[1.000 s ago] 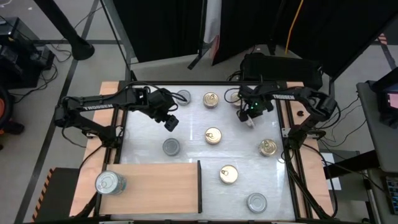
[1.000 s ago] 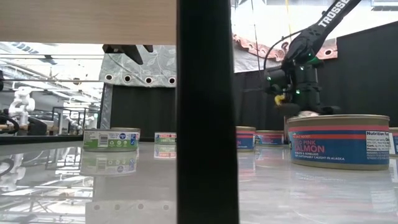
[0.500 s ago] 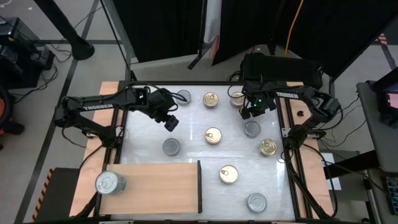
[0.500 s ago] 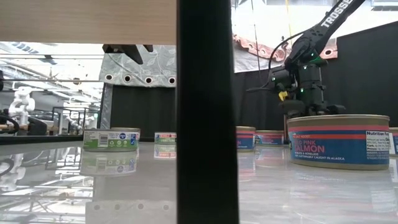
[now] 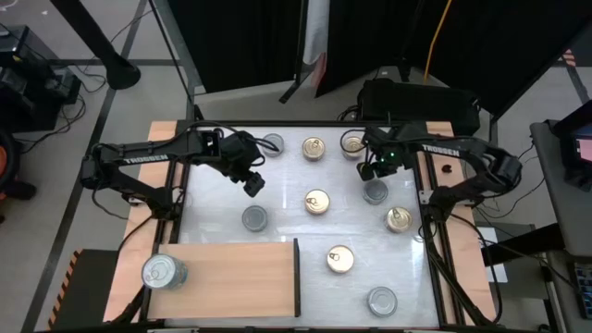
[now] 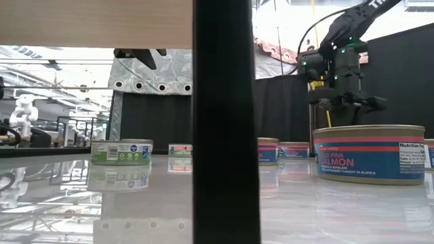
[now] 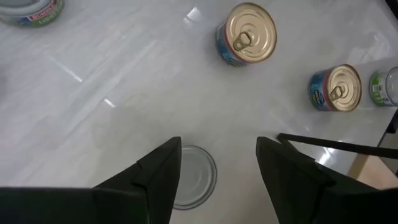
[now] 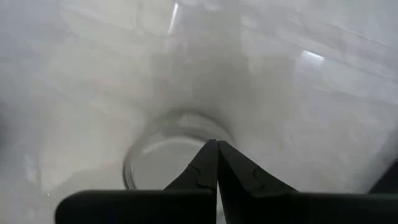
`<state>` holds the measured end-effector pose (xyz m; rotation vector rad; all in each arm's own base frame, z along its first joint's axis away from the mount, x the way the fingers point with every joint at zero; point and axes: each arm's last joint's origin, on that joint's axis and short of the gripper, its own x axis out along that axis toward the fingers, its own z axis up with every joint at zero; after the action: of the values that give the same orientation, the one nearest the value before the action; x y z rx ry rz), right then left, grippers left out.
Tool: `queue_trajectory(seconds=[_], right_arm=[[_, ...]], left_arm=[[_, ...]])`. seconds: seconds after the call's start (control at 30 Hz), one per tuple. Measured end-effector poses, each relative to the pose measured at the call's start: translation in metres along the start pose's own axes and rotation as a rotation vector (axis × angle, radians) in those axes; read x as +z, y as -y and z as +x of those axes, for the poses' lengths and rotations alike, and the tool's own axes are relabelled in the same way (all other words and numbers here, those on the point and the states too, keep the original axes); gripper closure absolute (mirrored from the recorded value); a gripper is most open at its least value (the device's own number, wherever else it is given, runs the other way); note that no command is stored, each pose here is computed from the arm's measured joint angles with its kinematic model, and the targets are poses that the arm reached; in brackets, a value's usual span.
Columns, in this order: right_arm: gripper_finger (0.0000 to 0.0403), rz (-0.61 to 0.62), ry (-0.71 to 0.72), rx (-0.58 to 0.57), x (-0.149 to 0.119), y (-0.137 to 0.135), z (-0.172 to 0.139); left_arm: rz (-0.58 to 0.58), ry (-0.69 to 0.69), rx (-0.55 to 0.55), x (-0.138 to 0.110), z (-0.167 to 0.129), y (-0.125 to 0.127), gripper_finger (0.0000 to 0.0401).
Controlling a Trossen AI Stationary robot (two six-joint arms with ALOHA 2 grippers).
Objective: Stack canned seafood by type on shelf
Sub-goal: Put the green tuna can on the shelf
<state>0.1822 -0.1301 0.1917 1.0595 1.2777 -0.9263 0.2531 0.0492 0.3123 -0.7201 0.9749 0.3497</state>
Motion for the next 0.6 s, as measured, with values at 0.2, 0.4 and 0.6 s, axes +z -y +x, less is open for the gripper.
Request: queue_trajectory(seconds=[0.2,0.4,0.6], right_arm=[[0.0403,0.011,-0.048,0.0,0.005,-0.003,0.012],[0.0403,0.006,-0.054,-0.004,0.006,-0.005,0.016],[0.0403,0.005,-0.058,-0.008,0.008,-0.007,0.019]], left_arm=[[0.004,-0.001,0.0,0.0,0.0,0.0,0.0186],[-0.006,-0.001,0.0,0.0,0.0,0.0,0.0186],[-0.005,-0.001,0.0,0.0,0.0,0.0,0.0186]])
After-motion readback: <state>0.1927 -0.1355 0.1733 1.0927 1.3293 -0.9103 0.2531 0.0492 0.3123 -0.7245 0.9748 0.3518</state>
